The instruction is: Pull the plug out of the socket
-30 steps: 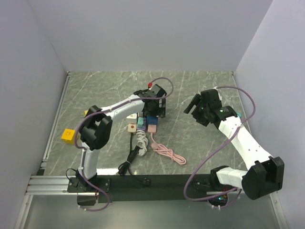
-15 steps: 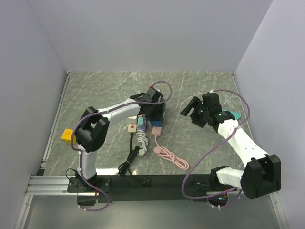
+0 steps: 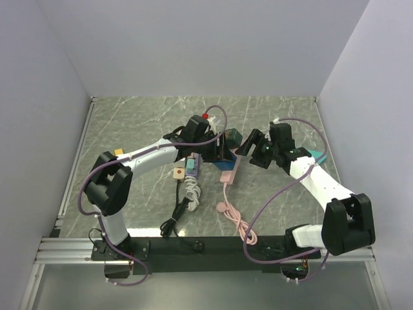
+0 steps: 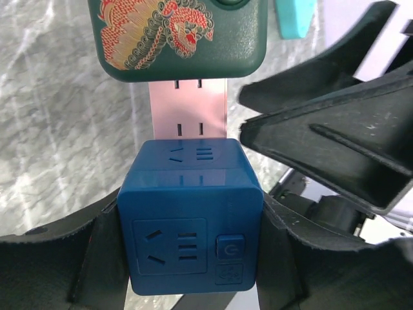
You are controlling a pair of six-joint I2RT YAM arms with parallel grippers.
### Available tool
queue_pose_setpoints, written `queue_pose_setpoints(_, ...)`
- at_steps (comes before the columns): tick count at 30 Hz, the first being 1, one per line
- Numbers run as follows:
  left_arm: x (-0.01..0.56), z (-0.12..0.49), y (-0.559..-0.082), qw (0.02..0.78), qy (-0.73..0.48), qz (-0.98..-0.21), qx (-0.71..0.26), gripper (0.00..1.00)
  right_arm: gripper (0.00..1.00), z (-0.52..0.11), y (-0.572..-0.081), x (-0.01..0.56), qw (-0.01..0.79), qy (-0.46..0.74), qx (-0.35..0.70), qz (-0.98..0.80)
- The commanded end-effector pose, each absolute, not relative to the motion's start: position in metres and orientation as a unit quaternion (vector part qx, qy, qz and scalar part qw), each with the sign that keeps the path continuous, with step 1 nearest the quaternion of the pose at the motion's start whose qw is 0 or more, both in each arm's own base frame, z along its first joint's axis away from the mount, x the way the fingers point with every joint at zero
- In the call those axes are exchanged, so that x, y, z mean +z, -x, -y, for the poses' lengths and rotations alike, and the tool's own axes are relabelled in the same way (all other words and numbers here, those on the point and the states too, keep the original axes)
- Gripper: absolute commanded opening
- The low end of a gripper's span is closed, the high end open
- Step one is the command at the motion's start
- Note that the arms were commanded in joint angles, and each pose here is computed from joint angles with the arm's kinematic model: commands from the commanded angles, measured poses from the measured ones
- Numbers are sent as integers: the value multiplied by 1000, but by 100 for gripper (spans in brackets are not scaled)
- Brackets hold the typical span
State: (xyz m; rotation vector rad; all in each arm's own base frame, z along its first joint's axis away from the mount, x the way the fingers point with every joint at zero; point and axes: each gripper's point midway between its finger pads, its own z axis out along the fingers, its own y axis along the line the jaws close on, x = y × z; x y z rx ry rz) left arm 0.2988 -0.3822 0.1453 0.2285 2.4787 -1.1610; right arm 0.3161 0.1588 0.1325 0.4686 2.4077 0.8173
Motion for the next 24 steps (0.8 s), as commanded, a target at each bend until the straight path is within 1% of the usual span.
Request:
queue_pose_setpoints(1,217,400,-299,237,-104,-823,-506,0,85,-172,-326,152,301,-159,354,-871)
queue_pose_setpoints(4,226,402,-296,239,-106,-813,-521,0,84,-175,-328,146,293,-160,355,-873)
queue_pose_setpoints(7,235,400,-294,242,-103,-808,-528,0,81,-179,-329,139,281,-156,358,-877)
queue_pose_setpoints(8,247,401,-295,255,-106,-796,-538,0,80,-179,-330,136,277,-157,357,-878)
queue_pose_setpoints(11,262,402,-293,266,-109,-782,-554,0,73,-185,-330,131,267,-156,366,-878)
queue_pose_setpoints(12,267,403,-294,272,-108,-778,-557,0,68,-187,-330,131,263,-158,369,-877)
queue_pose_setpoints(13,270,402,-294,274,-108,-775,-559,0,66,-191,-330,131,261,-154,372,-877)
queue_pose_setpoints(17,275,405,-289,266,-120,-768,-571,0,57,-199,-332,128,255,-152,372,-879)
queue_pose_setpoints(18,275,406,-288,263,-121,-767,-573,0,53,-201,-332,127,254,-150,374,-880)
queue_pose_setpoints(19,273,406,-289,260,-119,-769,-572,0,40,-201,-333,126,252,-151,371,-881)
queue_pose_setpoints(20,272,405,-289,262,-116,-770,-570,0,31,-200,-334,126,253,-152,368,-882)
queue_pose_setpoints(22,267,403,-290,264,-110,-775,-564,0,6,-194,-333,119,254,-156,346,-889)
queue_pose_setpoints(23,266,400,-290,264,-107,-779,-559,0,0,-191,-334,119,256,-157,336,-893)
queue_pose_setpoints(24,264,398,-292,267,-103,-782,-554,0,0,-187,-334,116,261,-152,323,-897)
